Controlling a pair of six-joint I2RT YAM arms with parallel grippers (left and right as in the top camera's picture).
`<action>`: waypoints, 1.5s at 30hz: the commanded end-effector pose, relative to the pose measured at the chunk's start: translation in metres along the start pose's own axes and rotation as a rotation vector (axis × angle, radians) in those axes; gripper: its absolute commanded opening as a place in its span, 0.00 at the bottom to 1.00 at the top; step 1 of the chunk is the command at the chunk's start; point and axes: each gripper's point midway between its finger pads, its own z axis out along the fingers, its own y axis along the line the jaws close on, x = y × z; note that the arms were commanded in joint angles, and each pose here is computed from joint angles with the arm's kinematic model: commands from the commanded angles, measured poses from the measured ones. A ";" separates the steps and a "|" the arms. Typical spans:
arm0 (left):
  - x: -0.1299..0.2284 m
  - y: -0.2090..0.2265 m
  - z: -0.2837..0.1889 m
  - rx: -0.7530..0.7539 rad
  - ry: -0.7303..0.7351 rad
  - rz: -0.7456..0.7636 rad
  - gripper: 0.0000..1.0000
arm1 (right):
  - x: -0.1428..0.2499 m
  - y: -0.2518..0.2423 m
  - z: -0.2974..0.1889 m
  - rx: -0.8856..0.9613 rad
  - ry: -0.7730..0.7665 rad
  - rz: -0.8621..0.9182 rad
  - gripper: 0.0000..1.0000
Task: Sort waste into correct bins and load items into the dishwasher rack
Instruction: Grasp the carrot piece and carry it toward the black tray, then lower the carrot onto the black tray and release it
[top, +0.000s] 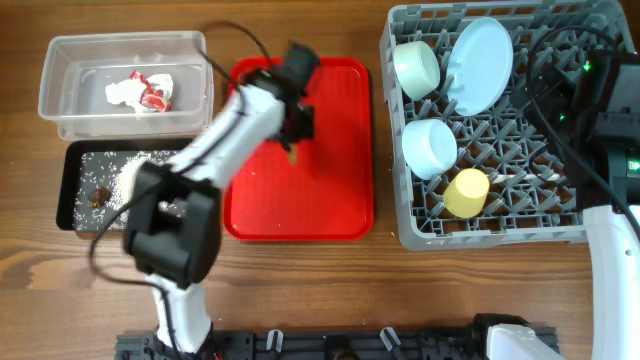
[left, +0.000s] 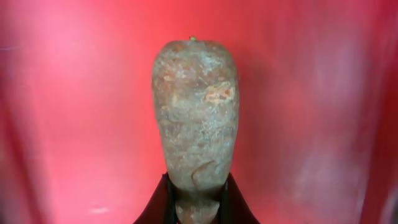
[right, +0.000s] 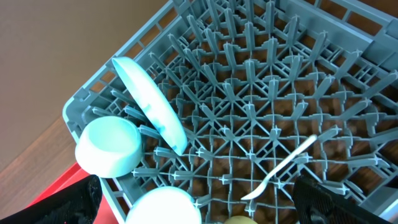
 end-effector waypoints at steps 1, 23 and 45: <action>-0.052 0.085 -0.101 -0.076 -0.233 -0.356 0.04 | 0.000 0.003 0.001 -0.008 0.005 -0.019 1.00; 0.130 0.312 0.005 -0.408 0.020 -1.697 0.04 | 0.000 0.008 0.001 -0.037 0.011 -0.016 1.00; 0.075 0.320 -0.086 -0.328 -0.066 -1.406 0.99 | 0.001 0.007 0.001 -0.033 0.015 -0.017 1.00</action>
